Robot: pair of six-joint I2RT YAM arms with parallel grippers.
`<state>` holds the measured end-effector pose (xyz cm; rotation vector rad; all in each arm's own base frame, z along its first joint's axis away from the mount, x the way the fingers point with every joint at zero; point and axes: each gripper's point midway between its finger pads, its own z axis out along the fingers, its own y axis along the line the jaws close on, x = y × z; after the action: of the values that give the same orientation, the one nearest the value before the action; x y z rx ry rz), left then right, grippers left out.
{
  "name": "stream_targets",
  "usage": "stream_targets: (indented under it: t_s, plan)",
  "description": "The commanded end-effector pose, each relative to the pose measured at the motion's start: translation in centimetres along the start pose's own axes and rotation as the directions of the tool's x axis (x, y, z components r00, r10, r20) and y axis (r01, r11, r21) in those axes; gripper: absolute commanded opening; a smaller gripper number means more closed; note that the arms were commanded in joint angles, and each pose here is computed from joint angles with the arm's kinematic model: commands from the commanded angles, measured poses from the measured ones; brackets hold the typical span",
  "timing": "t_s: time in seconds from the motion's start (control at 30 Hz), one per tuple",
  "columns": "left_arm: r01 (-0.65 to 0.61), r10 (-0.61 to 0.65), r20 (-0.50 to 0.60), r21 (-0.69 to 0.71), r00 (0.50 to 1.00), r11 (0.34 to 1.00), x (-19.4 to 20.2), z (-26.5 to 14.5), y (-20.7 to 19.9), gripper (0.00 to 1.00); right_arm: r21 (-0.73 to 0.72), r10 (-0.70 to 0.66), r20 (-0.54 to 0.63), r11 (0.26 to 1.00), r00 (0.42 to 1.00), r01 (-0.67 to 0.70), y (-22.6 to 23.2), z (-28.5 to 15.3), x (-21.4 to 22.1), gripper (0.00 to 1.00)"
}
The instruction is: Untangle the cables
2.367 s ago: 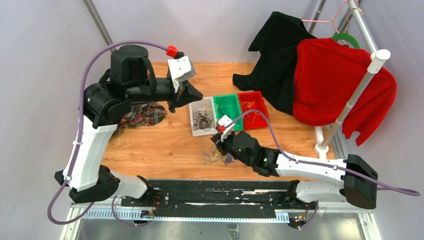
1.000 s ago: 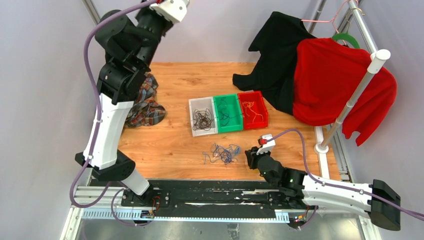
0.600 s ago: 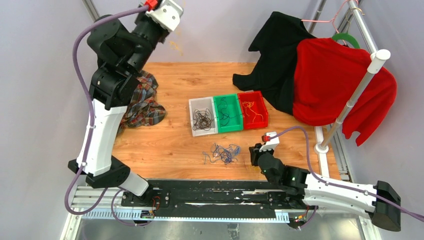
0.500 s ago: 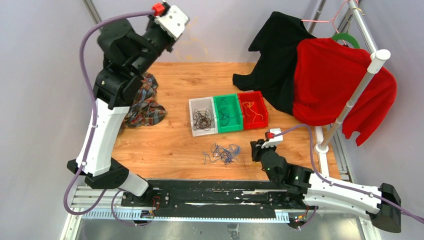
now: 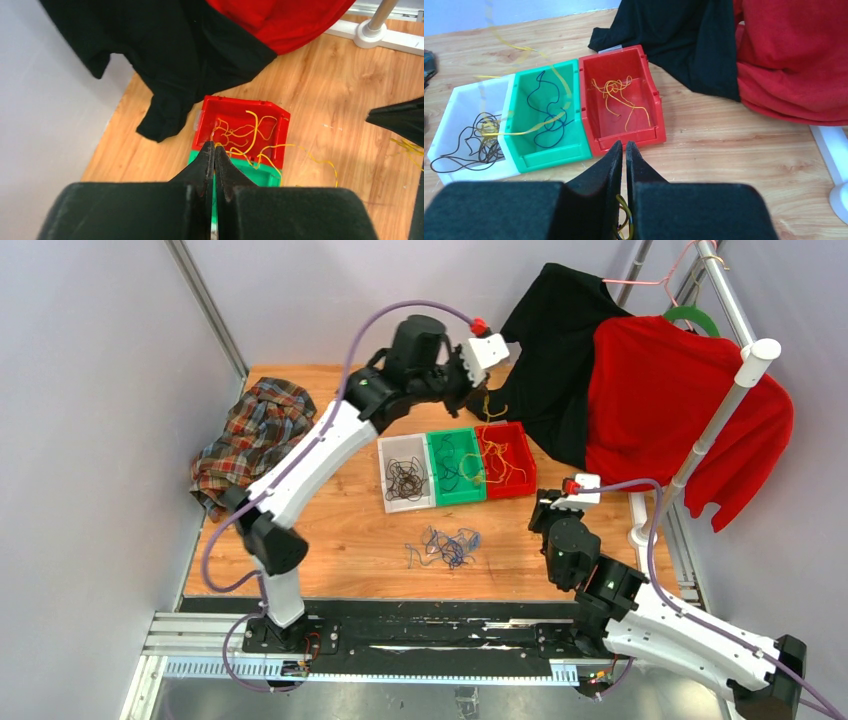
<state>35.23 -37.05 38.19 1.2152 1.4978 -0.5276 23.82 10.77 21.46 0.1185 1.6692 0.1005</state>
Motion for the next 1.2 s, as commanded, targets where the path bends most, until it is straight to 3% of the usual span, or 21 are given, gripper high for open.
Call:
stream_targets:
  t_s: [0.0, 0.33, 0.63, 0.87, 0.97, 1.07, 1.17]
  plan:
    - [0.026, -0.026, 0.016, 0.042, 1.0, 0.999, -0.1, 3.9, 0.1, 0.0, 0.064, -0.001, 0.039, 0.998, 0.999, -0.001, -1.6, 0.0, -1.9, 0.06]
    - [0.061, -0.057, -0.047, 0.093, 0.997, 0.994, 5.3, 12.6, -0.2, 0.0, 0.097, 0.02, 0.05, 0.995, 0.999, -0.024, -2.8, 0.6, -2.7, 0.06]
    - [0.107, -0.096, -0.084, 0.139, 0.992, 0.985, 10.3, 16.1, -2.3, 0.0, 0.115, 0.03, 0.008, 0.993, 1.0, -0.031, -3.5, 2.7, -2.5, 0.05]
    - [0.033, 0.008, -0.252, 0.159, 0.968, 0.987, 16.5, 17.4, -4.6, 0.0, 0.117, 0.053, -0.008, 0.992, 0.999, -0.052, -3.4, 4.4, -2.9, 0.04]
    - [0.006, 0.03, -0.303, 0.117, 0.953, 0.993, 18.5, 18.0, -4.0, 0.15, 0.116, 0.053, -0.01, 0.992, 0.999, -0.051, -3.3, 5.1, -3.4, 0.03]
    - [-0.024, 0.041, -0.302, 0.06, 0.952, 0.998, 17.6, 17.9, -2.4, 0.47, 0.118, 0.057, -0.009, 0.992, 0.998, -0.055, -3.2, 5.8, -3.8, 0.03]
    - [-0.054, 0.069, -0.285, 0.061, 0.956, 0.997, 15.5, 16.2, -1.7, 0.64, 0.116, 0.059, -0.014, 0.992, 0.998, -0.057, -3.1, 6.8, -4.1, 0.03]
